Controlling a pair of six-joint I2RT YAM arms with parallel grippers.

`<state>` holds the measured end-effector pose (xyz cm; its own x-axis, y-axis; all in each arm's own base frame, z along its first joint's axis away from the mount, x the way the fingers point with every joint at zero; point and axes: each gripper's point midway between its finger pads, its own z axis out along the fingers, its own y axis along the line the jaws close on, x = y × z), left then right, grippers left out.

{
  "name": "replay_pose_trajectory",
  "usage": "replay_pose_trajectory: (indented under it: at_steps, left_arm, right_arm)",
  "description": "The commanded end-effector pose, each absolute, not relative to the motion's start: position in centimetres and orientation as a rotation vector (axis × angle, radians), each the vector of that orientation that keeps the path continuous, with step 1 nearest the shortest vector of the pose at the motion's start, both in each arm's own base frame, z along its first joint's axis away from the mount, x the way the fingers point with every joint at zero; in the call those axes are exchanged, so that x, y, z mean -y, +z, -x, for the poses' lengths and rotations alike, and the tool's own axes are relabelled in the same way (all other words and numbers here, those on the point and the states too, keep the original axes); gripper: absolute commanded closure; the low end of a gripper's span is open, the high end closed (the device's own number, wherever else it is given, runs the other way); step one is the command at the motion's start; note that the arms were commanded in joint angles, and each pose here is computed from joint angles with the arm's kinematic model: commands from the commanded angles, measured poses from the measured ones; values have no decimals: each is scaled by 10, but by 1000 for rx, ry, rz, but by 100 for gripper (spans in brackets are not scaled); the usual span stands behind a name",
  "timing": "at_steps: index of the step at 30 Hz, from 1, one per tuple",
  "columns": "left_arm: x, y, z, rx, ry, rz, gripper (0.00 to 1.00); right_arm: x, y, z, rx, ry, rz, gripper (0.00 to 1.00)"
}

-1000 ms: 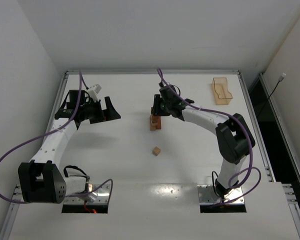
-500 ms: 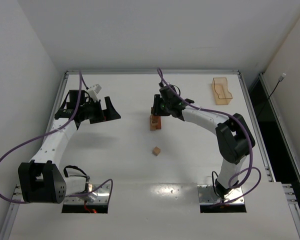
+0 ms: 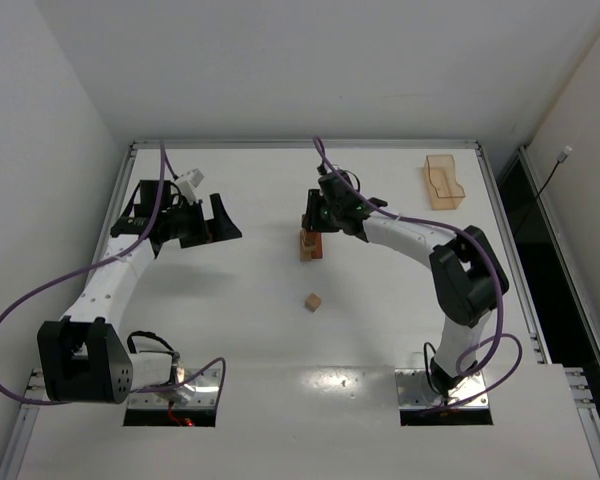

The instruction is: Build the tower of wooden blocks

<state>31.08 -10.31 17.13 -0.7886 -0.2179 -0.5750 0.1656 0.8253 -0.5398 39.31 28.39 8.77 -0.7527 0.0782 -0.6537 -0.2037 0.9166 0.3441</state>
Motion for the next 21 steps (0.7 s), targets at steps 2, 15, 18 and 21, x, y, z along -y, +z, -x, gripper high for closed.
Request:
replay_pose_trajectory:
  at_steps: [2,15,18,21]
  left_arm:
    - [102,184,-318,-2308,-787,27,0]
    - [102,186,-321,-2306,-783,17,0]
    - [102,190,-322,-2298,-781,13,0]
    - [102,190,-322,-2298,-781,13,0]
  right_arm:
    - [-291,93,-402,-2321,533,99,67]
    - [-295,95,-401,-2308,544,173,24]
    - [-299,106,-399,-2263,553,235,17]
    - [-301,118,-394,-2213,557,308,10]
